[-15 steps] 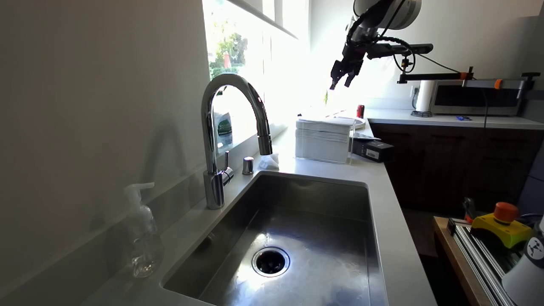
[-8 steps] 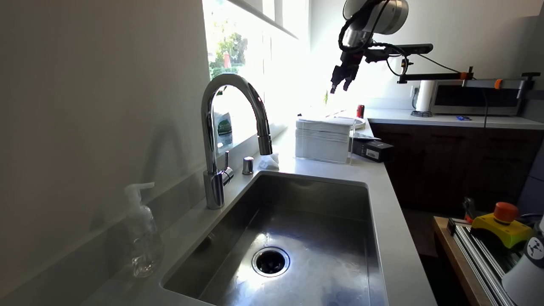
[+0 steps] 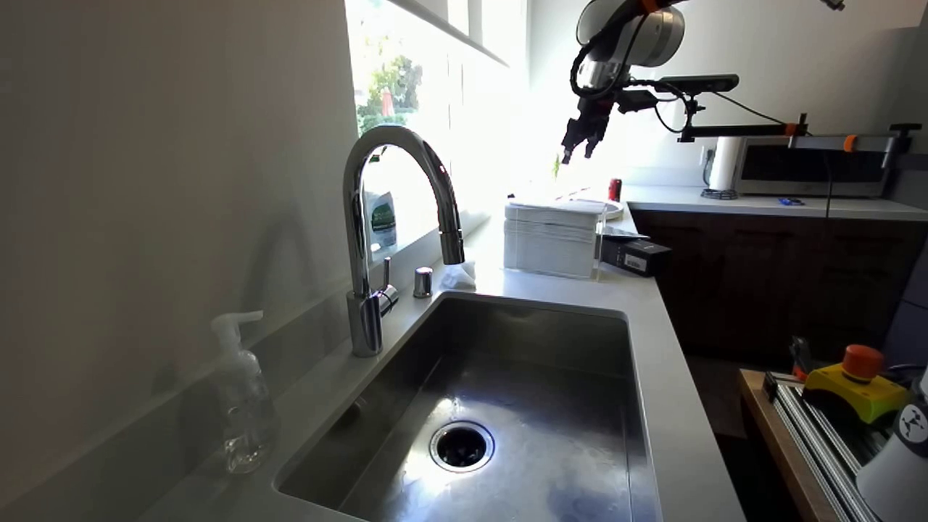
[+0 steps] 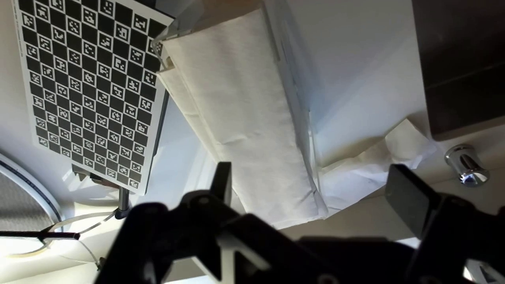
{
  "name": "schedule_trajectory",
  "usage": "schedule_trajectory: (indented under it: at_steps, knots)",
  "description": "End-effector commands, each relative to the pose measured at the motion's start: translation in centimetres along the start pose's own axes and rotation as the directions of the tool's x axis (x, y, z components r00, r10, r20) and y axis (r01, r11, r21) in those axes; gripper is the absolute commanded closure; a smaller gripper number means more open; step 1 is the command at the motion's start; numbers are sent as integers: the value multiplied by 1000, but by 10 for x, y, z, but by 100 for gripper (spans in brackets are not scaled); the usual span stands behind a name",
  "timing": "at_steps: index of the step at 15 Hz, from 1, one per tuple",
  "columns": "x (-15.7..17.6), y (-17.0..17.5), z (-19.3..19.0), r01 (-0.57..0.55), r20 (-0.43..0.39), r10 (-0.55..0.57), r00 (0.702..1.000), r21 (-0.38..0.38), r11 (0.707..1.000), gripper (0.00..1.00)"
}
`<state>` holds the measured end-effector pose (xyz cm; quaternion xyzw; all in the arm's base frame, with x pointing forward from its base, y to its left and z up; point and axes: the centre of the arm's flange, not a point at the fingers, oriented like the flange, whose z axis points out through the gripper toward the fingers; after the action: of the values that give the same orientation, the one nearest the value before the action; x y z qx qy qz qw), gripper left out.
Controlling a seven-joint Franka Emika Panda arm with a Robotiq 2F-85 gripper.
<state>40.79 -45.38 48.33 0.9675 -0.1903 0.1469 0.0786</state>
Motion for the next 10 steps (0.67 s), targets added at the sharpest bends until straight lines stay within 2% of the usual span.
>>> schedule_trajectory:
  at_steps: [1, 4, 10]
  knots:
    - [-6, -9, -3, 84, 1, -84, 997, -14, 996, 0]
    - [2, 0, 7, 160, 12, -160, 987, 9, 987, 0]
    - [-2, 19, 27, 271, 15, -272, 962, 41, 962, 0]
